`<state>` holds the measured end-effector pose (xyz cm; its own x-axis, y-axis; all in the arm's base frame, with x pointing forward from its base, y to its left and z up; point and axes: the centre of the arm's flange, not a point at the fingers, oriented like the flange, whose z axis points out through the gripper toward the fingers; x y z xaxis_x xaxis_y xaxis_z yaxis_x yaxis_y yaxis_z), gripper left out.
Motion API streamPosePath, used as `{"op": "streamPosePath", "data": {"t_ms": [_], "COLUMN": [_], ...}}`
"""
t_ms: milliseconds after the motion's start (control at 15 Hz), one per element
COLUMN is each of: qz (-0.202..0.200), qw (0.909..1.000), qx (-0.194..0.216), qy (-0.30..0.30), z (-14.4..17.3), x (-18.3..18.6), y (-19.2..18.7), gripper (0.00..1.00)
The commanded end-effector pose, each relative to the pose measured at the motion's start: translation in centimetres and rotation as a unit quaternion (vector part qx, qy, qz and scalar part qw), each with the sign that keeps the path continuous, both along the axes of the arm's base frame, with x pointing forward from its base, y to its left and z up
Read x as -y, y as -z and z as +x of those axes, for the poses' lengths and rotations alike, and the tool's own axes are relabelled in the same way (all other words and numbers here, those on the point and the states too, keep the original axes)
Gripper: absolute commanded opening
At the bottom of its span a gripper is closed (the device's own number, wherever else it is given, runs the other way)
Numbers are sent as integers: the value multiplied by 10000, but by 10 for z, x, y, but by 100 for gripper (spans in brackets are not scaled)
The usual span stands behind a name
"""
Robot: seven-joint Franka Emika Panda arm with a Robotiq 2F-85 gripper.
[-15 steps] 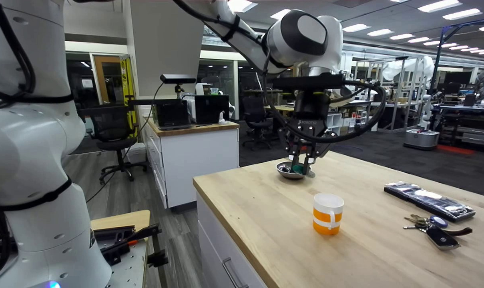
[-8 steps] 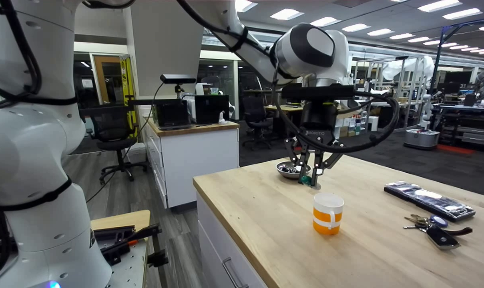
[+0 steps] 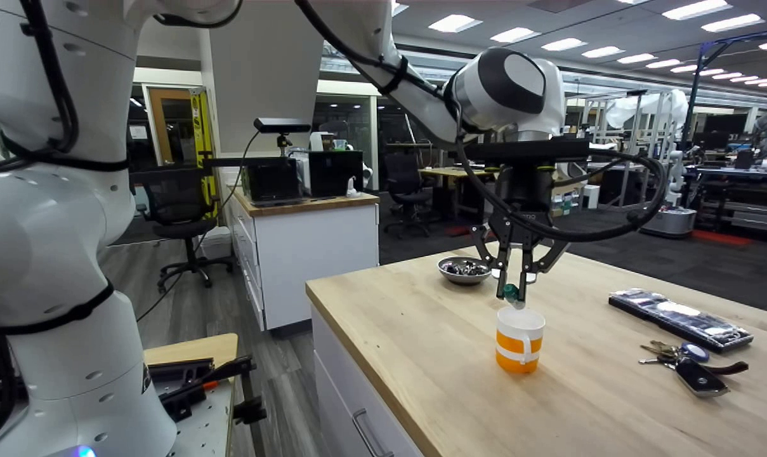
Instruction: Put the marker in the mug
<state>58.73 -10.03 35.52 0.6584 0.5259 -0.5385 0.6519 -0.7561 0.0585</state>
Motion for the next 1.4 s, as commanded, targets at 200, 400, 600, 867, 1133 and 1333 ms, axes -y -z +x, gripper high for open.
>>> {"op": "streamPosePath", "data": {"t_ms": [200, 400, 600, 867, 1133, 1333], "qz": [-212, -221, -210, -213, -250, -232], "qw": [9979, 9964, 9946, 9915, 9887, 9898], "qx": [-497, -638, -756, -879, -948, -820], "qy": [-364, -512, -679, -938, -1132, -1142], "z": [27, 33, 39, 46, 50, 50], "x": [-5, -11, -19, -31, -42, -46], "y": [8, 17, 26, 37, 41, 33], "gripper": [6, 6, 6, 6, 54, 74]}}
